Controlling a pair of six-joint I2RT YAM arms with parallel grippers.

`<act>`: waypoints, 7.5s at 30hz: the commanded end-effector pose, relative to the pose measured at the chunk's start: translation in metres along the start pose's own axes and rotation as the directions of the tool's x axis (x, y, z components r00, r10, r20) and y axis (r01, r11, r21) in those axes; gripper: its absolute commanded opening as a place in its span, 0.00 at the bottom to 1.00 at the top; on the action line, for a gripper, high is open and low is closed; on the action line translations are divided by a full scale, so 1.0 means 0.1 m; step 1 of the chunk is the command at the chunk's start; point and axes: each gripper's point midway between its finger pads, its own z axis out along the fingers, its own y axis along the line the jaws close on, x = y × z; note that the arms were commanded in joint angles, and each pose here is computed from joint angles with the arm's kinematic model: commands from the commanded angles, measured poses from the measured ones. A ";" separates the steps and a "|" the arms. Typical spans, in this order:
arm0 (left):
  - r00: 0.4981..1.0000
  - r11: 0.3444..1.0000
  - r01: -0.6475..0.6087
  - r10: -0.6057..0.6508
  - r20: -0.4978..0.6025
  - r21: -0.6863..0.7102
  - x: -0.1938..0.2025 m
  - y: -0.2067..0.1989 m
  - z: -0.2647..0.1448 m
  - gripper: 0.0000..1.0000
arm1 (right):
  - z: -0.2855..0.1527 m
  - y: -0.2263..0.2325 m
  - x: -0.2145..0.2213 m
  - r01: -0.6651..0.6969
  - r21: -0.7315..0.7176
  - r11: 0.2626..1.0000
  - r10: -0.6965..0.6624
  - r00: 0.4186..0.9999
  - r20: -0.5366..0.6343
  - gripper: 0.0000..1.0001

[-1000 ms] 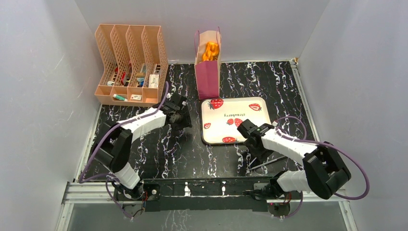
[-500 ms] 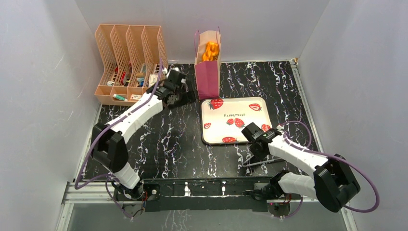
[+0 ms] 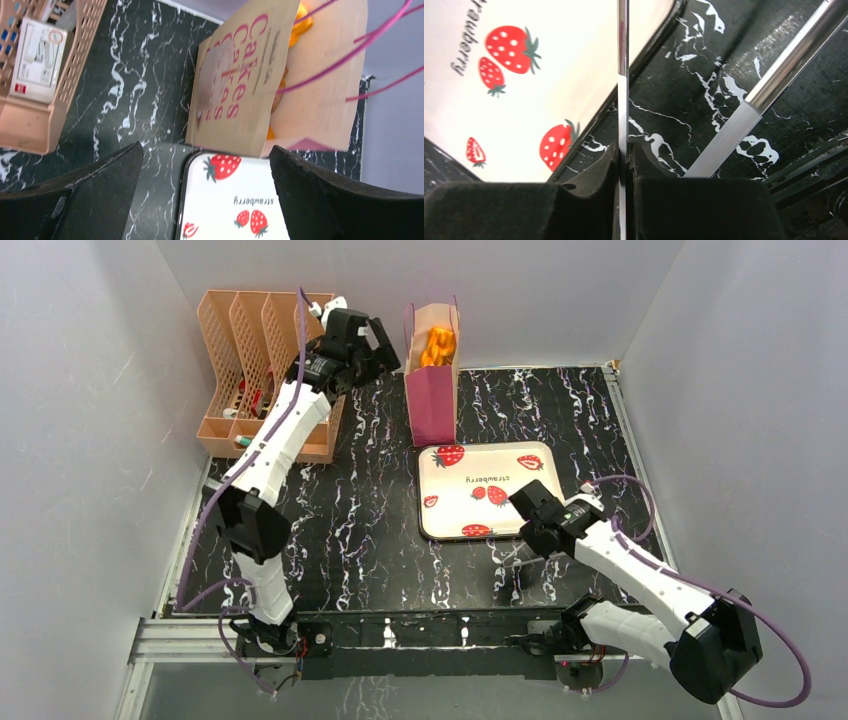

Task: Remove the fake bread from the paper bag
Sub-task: Pick up the clamp at the center of the board, then move the paper bag to the center of the board, then place the clamp in the container, then pick up the clamp from the container, then adjust the paper bag at the center of the board.

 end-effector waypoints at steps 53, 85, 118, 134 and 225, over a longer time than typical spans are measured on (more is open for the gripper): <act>0.893 0.920 -0.387 0.392 0.220 -0.071 -0.19 -0.66 0.79 0.00 | -0.51 0.74 -0.60 0.165 -0.185 0.969 -0.125 0.970 0.210 0.00; 0.832 0.894 -0.403 0.447 0.327 -0.198 -0.73 -0.37 -0.21 0.00 | -0.56 0.79 -0.51 0.213 -0.249 0.945 -0.172 0.969 0.176 0.00; 0.798 0.838 -0.438 0.530 0.288 -0.326 -0.28 1.04 -1.80 0.00 | -0.47 1.60 0.07 0.734 -0.464 0.496 -0.732 0.641 0.231 0.00; 0.826 0.833 -0.421 0.516 0.229 -0.359 -0.06 1.37 -1.95 0.00 | 0.23 2.28 0.35 0.938 -0.284 0.201 -0.898 0.292 0.329 0.00; 0.791 0.791 -0.610 0.611 0.017 -0.045 1.03 1.26 -1.50 0.00 | 0.95 2.64 0.13 0.848 -0.265 0.459 -0.686 0.528 0.501 0.50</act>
